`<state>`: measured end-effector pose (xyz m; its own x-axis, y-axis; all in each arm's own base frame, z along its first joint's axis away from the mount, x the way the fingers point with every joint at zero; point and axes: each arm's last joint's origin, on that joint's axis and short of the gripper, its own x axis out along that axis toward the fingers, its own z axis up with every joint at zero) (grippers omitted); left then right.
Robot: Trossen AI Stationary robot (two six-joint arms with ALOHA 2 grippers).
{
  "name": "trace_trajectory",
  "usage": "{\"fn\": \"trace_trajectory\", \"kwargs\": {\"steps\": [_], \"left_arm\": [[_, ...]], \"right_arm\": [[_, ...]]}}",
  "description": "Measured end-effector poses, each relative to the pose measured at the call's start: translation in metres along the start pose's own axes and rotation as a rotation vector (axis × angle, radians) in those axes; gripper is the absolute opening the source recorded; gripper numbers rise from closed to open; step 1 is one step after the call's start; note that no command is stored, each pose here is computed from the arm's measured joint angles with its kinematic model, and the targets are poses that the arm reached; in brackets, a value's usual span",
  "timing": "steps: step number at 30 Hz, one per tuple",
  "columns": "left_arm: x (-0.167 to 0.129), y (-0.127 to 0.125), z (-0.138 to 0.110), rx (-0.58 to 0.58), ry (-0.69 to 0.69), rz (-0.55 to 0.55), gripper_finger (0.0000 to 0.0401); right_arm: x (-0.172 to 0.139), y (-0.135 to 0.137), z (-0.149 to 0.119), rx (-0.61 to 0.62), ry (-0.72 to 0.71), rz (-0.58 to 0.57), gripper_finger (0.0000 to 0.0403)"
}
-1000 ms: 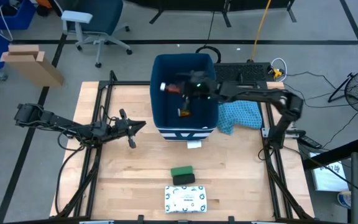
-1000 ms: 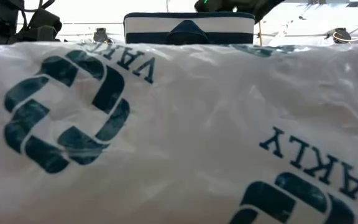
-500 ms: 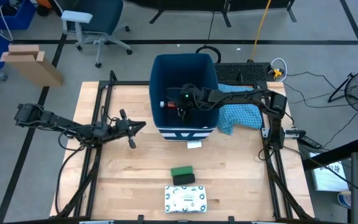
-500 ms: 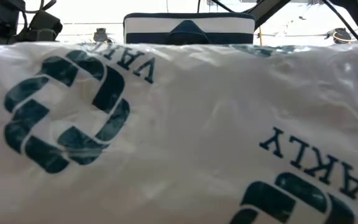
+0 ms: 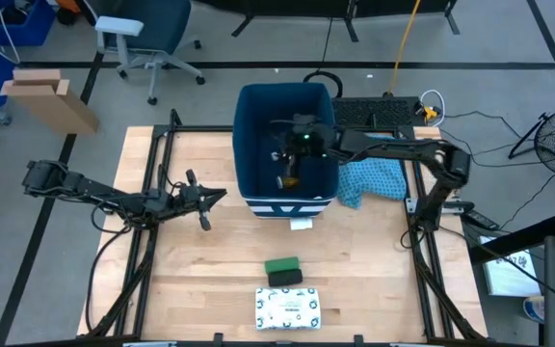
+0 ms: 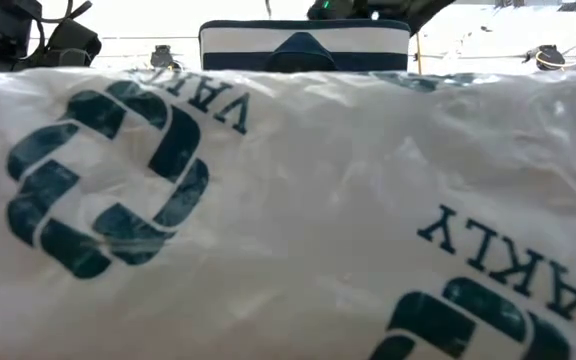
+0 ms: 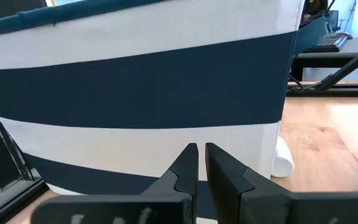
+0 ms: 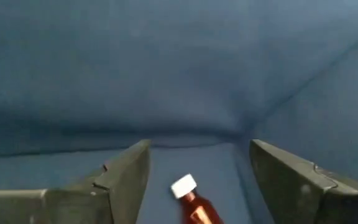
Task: Pick & place medical supplies in basket/bin
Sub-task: Put the green bandage into the blue bin
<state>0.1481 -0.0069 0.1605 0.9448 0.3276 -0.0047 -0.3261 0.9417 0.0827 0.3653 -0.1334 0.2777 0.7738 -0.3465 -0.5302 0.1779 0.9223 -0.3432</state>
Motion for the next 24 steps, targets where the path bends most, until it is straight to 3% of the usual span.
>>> {"fn": "trace_trajectory", "kwargs": {"steps": [6,8,12,16,21,24], "left_arm": [[0.0,0.0,-0.001,-0.013,0.006,0.0,0.0035],[0.0,0.0,-0.001,-0.017,0.006,0.0,0.0035],[0.0,0.0,-0.002,-0.022,0.02,-0.001,0.0035],[0.0,0.0,-0.003,-0.017,0.031,0.0,0.0035],[0.0,0.0,-0.003,-0.012,0.028,0.001,0.0035],[0.0,0.0,-0.003,-0.013,0.027,0.002,0.0035]], "right_arm": [[-0.089,-0.012,0.037,-0.004,-0.158,-0.153,0.0252],[-0.124,-0.014,0.043,0.005,-0.221,-0.11,0.024],[-0.19,-0.013,0.042,0.026,-0.347,0.087,0.0193],[-0.24,-0.01,0.028,0.065,-0.37,0.185,0.0122],[-0.264,0.007,-0.012,0.111,-0.377,0.288,0.0018],[-0.263,0.024,-0.045,0.139,-0.393,0.348,0.0011]]}}
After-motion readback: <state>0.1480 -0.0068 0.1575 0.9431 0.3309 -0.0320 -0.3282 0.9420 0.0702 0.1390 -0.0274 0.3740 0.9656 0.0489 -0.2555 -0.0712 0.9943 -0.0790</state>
